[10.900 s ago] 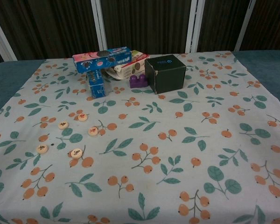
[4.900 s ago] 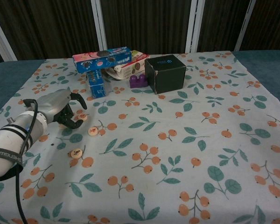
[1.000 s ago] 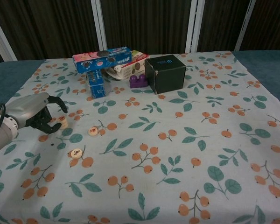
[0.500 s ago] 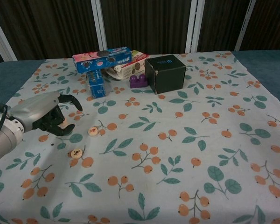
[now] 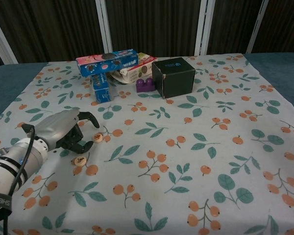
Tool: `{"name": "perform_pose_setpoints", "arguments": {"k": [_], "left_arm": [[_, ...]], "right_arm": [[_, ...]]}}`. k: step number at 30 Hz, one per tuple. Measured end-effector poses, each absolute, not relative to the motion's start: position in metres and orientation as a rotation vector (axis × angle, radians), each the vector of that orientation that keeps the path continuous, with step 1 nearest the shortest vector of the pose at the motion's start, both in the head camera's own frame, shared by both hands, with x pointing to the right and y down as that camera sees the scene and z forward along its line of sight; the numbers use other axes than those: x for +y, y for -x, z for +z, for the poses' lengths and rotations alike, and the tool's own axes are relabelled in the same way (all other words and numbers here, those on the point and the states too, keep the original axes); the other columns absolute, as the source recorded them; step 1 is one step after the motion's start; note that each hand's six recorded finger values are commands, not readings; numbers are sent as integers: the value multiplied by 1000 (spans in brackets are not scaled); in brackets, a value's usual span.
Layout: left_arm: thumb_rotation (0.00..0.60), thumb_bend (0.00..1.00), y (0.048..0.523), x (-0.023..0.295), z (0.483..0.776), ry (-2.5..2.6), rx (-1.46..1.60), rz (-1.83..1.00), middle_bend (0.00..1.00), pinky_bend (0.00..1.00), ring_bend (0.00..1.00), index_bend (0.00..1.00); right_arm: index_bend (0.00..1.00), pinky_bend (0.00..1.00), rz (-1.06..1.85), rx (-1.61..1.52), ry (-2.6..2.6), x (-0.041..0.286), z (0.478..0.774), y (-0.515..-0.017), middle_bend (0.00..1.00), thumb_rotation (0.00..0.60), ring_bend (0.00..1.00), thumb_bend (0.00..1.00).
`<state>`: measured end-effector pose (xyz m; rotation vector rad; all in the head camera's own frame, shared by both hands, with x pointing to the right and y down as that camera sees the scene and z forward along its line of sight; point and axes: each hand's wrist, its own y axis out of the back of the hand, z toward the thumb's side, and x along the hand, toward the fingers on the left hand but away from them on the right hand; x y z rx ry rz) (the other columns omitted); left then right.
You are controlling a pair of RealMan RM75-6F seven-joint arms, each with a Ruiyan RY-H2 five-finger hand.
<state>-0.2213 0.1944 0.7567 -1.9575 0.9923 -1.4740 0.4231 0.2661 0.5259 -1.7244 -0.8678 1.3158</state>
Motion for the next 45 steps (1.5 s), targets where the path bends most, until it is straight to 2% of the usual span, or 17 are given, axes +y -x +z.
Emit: {"name": "perform_pose_setpoints", "arguments": {"k": [22, 26, 31, 45], "left_arm": [[600, 418, 215, 196, 765, 1958, 978, -1480, 1000, 1000, 1000, 456], [600, 418, 215, 196, 764, 1960, 982, -1475, 1000, 1000, 1000, 527], [600, 418, 214, 194, 760, 1958, 995, -1459, 1000, 1000, 1000, 545], [600, 418, 261, 145, 730, 1855, 1164, -1473, 1000, 1000, 1000, 541]], "right_arm": [[0, 0, 1318, -870, 1724, 266, 526, -424, 0, 600, 0, 142], [0, 0, 1318, -871, 1724, 266, 526, -424, 0, 600, 0, 142], [0, 0, 1317, -871, 1724, 266, 526, -424, 0, 600, 0, 143], [0, 0, 1323, -873, 1721, 265, 527, -424, 0, 600, 0, 142]]}}
